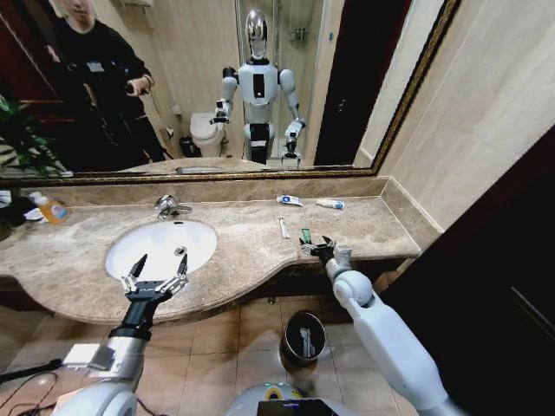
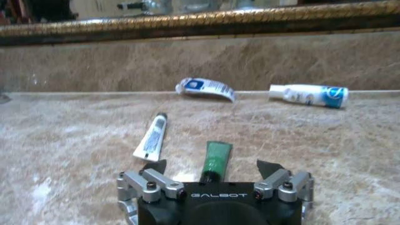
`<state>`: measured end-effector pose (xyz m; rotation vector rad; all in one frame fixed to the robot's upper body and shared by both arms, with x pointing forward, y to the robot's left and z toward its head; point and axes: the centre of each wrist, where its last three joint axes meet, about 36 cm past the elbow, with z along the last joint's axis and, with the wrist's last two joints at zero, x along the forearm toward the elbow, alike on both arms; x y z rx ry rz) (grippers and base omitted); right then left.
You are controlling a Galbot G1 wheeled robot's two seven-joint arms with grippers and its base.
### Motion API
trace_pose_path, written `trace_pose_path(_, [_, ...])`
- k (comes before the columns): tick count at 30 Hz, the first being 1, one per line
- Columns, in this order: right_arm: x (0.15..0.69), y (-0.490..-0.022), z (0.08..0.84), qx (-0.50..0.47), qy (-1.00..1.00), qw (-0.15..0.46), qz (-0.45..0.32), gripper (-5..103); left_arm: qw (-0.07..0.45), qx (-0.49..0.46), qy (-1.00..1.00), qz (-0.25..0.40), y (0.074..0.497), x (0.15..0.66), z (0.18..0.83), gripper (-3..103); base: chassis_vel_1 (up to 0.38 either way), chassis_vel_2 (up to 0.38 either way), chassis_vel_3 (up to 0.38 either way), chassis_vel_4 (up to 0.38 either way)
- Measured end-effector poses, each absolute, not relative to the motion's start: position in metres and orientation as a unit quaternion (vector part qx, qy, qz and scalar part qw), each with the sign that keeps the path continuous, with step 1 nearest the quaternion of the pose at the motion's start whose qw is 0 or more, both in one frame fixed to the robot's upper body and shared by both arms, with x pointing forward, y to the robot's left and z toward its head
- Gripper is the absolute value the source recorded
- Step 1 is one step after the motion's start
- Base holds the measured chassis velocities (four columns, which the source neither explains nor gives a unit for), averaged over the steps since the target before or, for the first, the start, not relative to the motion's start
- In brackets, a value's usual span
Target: Pick up the trash from the sink and place it in the trash bin.
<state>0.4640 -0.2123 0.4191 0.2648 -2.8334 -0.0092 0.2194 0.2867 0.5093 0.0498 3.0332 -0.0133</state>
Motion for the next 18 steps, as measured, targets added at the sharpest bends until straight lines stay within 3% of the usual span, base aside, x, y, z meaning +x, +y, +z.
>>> trace_pose_path(7, [0.467, -0.209, 0.409, 0.092, -0.984, 0.152, 0.005, 78, 0.054, 0.016, 0.998, -0.004, 0.287, 0.219, 0.509, 100, 0.000, 0.000, 0.000, 0.000])
trace_pose_path(12, [0.465, -0.205, 0.403, 0.091, -0.985, 0.148, 0.010, 56, 0.054, 0.016, 0.998, -0.004, 0.287, 0.219, 0.509, 100, 0.000, 0.000, 0.000, 0.000])
trace_pose_path(13, [0.465, -0.205, 0.403, 0.091, -0.985, 0.148, 0.010, 56, 0.054, 0.016, 0.998, -0.004, 0.287, 0.219, 0.509, 100, 0.000, 0.000, 0.000, 0.000])
trace_pose_path(17, [0.465, -0.203, 0.404, 0.087, -0.986, 0.141, 0.011, 34, 0.054, 0.016, 0.998, -0.004, 0.287, 0.219, 0.509, 100, 0.000, 0.000, 0.000, 0.000])
trace_pose_path(18, [0.465, -0.203, 0.404, 0.087, -0.986, 0.141, 0.011, 34, 0.054, 0.016, 0.998, -0.004, 0.287, 0.219, 0.509, 100, 0.000, 0.000, 0.000, 0.000])
